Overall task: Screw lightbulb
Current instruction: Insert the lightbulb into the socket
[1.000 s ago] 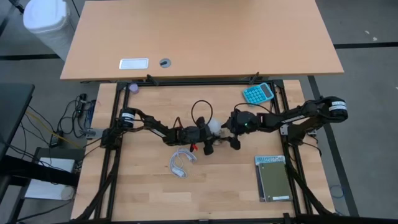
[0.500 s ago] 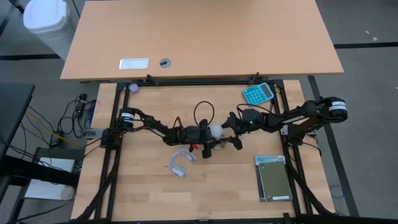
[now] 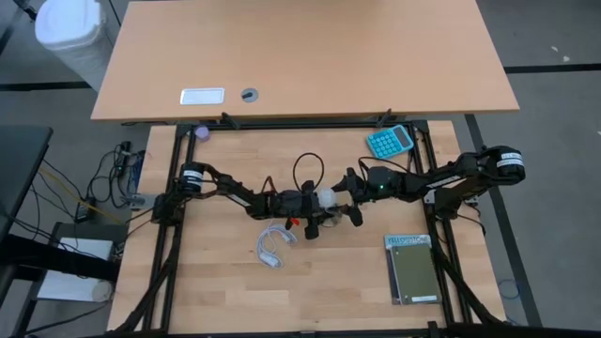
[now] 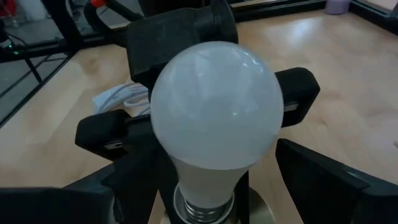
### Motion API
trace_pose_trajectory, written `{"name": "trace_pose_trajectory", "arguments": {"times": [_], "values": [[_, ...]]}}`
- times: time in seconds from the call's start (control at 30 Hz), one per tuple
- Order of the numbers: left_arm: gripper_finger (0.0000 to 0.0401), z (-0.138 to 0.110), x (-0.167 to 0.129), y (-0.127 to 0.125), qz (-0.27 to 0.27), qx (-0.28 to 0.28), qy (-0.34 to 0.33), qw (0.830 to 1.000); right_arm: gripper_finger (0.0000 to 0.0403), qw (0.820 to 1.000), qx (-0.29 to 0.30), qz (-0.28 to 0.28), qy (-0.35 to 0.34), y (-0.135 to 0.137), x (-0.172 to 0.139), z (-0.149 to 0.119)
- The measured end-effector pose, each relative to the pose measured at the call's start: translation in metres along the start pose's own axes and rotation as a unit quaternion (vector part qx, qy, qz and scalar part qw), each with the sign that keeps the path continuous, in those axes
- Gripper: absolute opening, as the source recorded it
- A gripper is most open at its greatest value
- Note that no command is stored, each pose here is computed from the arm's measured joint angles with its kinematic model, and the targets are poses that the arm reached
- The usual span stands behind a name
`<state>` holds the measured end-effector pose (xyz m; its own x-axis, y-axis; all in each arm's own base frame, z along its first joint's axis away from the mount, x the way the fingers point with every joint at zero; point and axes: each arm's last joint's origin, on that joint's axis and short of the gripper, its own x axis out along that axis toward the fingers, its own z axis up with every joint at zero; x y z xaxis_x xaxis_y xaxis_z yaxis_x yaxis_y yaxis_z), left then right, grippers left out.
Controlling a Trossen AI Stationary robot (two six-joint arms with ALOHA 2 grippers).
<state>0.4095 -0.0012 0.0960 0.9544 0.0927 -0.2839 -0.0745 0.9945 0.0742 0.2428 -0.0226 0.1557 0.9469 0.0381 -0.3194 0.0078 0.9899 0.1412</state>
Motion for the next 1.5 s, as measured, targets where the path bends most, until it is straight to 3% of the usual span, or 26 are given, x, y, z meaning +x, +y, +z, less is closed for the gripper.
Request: {"name": "trace_pose_trajectory", "arguments": {"times": [0.43,0.67,0.8,1.3,1.5], "values": [[0.0193,0.0,0.0,0.002,0.014,-0.001,-0.006,1.0,0.031,1.0,-0.002,-0.025,-0.015,0.003,0.001,0.002],[0.0193,0.0,0.0,0.005,0.022,-0.002,-0.007,1.0,0.031,1.0,0.01,-0.022,0.006,0.001,0.016,-0.015],[0.0193,0.0,0.0,0.005,0.022,-0.003,-0.007,1.0,0.031,1.0,0.005,-0.013,-0.028,0.003,0.023,-0.017],[0.0193,0.0,0.0,0.005,0.023,-0.005,-0.006,1.0,0.0307,0.998,0.003,-0.02,-0.052,-0.001,0.023,-0.013],[0.0193,0.0,0.0,0.005,0.023,-0.005,-0.006,1.0,0.027,0.999,0.002,-0.021,-0.049,-0.001,0.023,-0.014]]}}
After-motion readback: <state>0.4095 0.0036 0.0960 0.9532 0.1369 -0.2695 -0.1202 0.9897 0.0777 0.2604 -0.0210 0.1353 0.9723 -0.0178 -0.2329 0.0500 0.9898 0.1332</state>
